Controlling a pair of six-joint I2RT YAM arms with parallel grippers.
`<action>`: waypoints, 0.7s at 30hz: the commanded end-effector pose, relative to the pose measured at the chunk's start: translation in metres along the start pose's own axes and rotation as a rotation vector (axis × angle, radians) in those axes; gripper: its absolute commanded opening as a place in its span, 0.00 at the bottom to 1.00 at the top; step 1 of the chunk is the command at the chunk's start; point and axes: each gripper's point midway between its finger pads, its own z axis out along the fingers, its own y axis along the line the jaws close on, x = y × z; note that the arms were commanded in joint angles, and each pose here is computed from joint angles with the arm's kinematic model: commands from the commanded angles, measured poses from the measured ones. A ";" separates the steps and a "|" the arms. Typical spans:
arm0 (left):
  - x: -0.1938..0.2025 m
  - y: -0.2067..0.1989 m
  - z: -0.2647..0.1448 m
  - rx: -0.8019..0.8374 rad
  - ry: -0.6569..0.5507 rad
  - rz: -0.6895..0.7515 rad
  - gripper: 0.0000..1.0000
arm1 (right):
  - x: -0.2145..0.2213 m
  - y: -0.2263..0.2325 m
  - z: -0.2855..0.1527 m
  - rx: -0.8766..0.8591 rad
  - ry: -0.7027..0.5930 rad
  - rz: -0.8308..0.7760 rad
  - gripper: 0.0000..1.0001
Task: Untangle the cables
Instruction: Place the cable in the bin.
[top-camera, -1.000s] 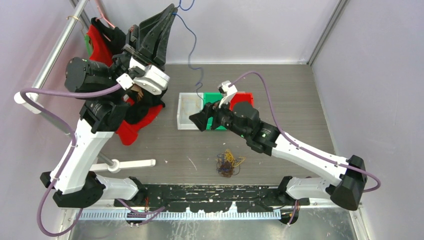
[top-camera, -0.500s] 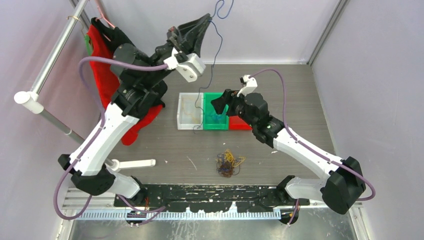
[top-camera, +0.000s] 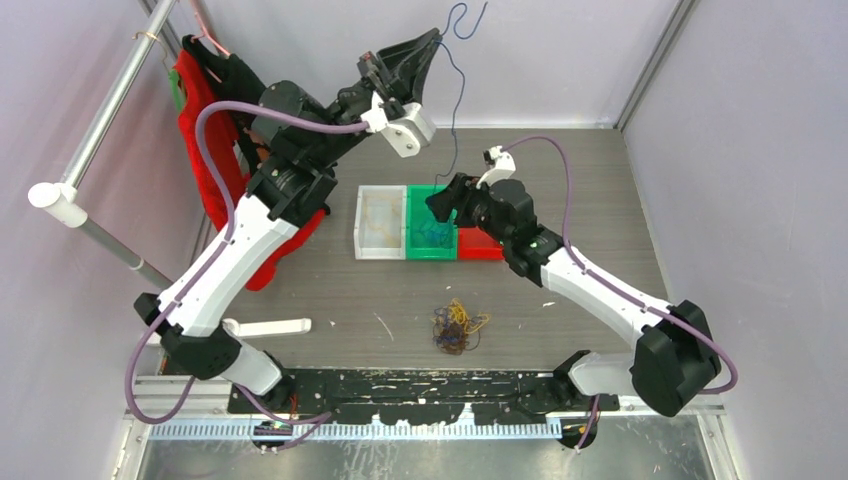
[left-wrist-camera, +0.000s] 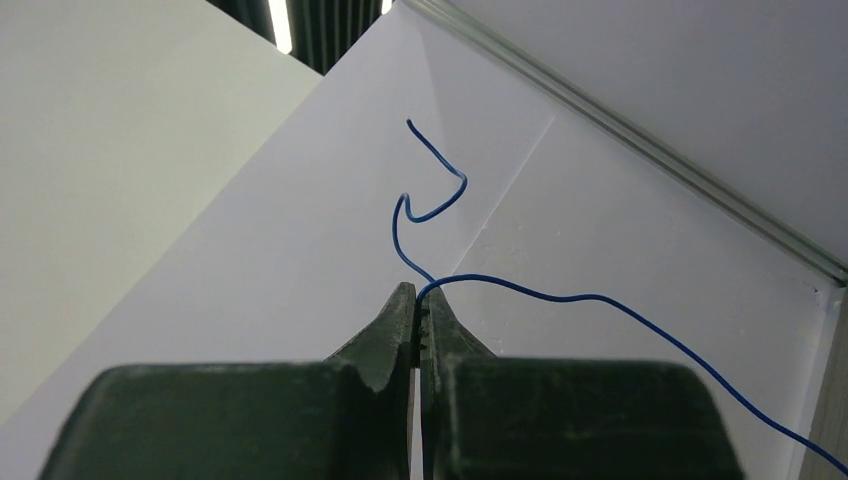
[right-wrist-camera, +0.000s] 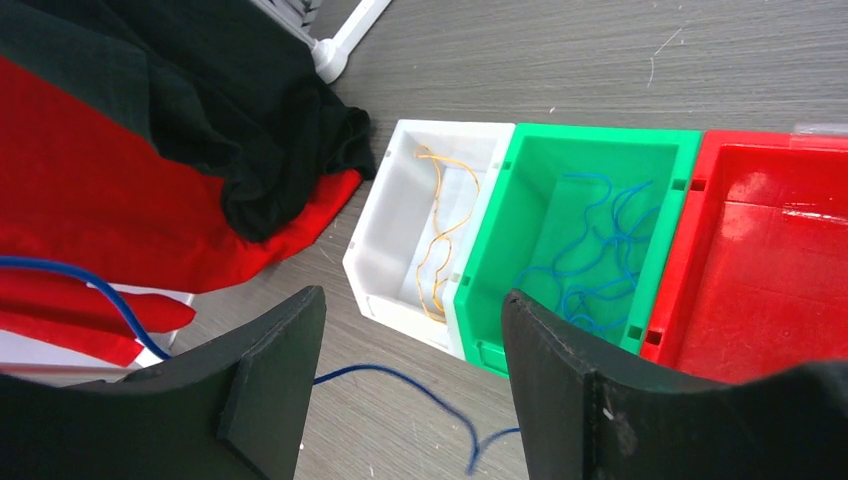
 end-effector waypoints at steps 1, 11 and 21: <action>-0.011 0.029 0.006 -0.097 -0.035 0.080 0.00 | -0.023 0.014 0.003 -0.053 -0.062 0.021 0.70; 0.012 0.023 0.024 -0.123 0.000 0.129 0.00 | -0.036 0.002 0.020 0.014 -0.081 0.031 0.68; 0.050 0.040 0.026 -0.161 0.062 0.188 0.00 | -0.039 0.006 0.034 0.000 -0.067 0.028 0.66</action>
